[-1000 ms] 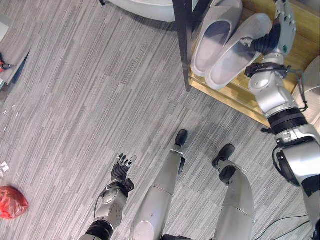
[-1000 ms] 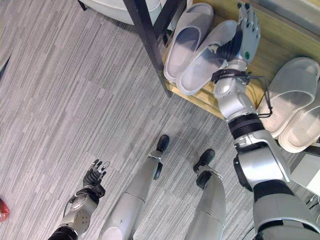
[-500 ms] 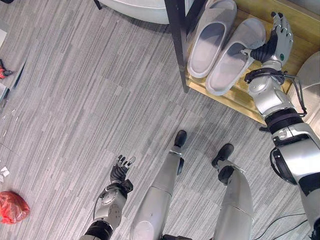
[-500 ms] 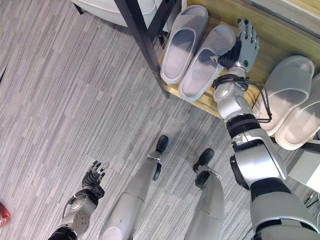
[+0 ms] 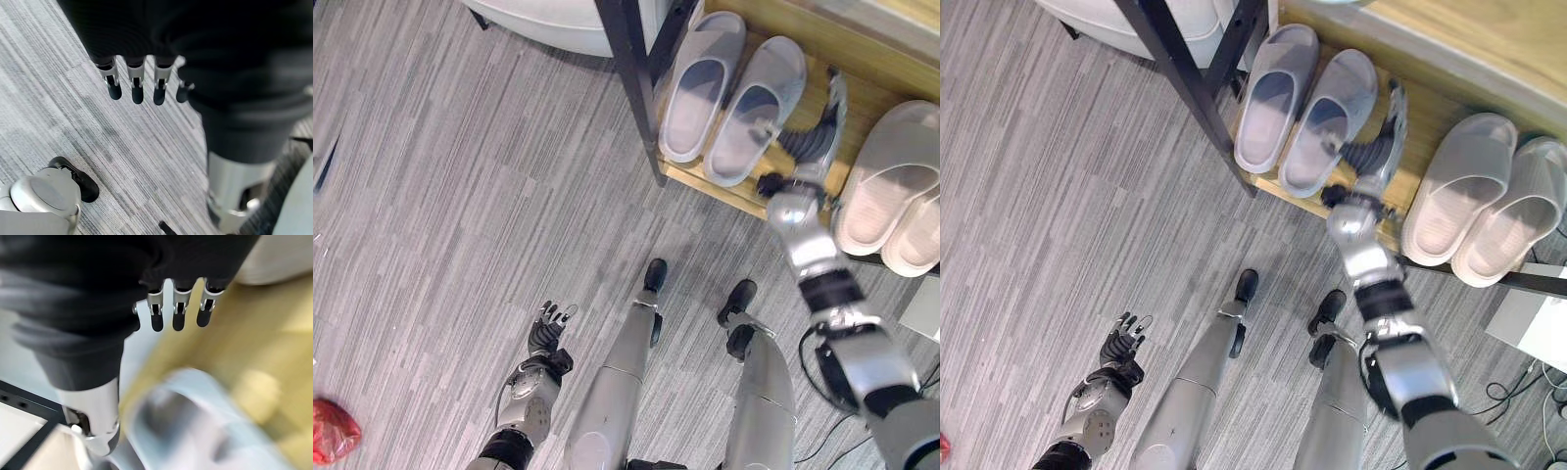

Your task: Arrange the slippers neatly on the shoe rack.

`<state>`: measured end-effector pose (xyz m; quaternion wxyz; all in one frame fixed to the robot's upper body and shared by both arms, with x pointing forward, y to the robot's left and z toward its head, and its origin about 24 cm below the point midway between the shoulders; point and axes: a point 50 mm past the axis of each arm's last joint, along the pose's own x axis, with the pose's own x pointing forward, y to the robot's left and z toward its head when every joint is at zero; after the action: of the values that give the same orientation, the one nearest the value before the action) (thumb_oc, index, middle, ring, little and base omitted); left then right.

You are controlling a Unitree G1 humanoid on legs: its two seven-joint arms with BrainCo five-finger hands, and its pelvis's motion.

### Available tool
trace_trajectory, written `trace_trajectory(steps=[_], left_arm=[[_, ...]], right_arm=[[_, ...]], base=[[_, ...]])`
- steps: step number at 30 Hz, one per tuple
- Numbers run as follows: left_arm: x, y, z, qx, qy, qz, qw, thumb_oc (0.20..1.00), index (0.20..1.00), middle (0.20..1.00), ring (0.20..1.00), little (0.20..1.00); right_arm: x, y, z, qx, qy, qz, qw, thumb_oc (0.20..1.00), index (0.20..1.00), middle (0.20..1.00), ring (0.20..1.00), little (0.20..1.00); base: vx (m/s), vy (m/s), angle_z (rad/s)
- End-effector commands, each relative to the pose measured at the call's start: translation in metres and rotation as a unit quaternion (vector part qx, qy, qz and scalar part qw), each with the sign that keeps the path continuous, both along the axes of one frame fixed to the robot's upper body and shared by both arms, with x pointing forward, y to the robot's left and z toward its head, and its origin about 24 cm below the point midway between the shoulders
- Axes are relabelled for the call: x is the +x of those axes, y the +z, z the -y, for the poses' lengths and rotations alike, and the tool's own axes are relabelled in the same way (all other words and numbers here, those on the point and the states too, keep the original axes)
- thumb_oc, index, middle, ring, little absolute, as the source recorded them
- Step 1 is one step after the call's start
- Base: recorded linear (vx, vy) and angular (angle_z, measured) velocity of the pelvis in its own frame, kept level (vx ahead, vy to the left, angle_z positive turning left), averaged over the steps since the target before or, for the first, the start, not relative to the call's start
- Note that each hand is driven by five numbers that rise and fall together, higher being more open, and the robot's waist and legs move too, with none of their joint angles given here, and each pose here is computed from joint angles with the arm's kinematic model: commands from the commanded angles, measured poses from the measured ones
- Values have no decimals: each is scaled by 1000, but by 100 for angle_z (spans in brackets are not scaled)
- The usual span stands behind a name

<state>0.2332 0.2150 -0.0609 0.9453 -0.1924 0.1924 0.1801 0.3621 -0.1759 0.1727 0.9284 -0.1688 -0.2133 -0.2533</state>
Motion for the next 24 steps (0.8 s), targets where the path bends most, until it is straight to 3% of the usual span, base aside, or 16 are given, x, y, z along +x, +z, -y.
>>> trace_trajectory(steps=[1,5,11,15,24], left_arm=[[-7,-4,-14,-6,42,-9,999,1000,1000,1000,1000,1000],[-8,-9,-12,4,35,-22,999,1000,1000,1000,1000,1000],[-18,-25,-13,22,25,-70,997,1000,1000,1000,1000,1000],[-37,-41,-14,33,1,-119,992,1000,1000,1000,1000,1000],[-61,-61,-14,64,-35,-187,980,1000,1000,1000,1000,1000]], right_arm=[[-9,22,-8,25,86,71,993,1000,1000,1000,1000,1000],[-19,-31,-22,60,141,-10,988,1000,1000,1000,1000,1000],[-45,-107,-29,13,187,-163,969,1000,1000,1000,1000,1000],[-84,-177,-27,29,245,-312,917,1000,1000,1000,1000,1000],[-135,-240,2,34,218,-460,860,1000,1000,1000,1000,1000]], base=[[1,26,-11],[9,-2,-10],[70,-46,-6],[82,-48,-12],[98,-59,-11]])
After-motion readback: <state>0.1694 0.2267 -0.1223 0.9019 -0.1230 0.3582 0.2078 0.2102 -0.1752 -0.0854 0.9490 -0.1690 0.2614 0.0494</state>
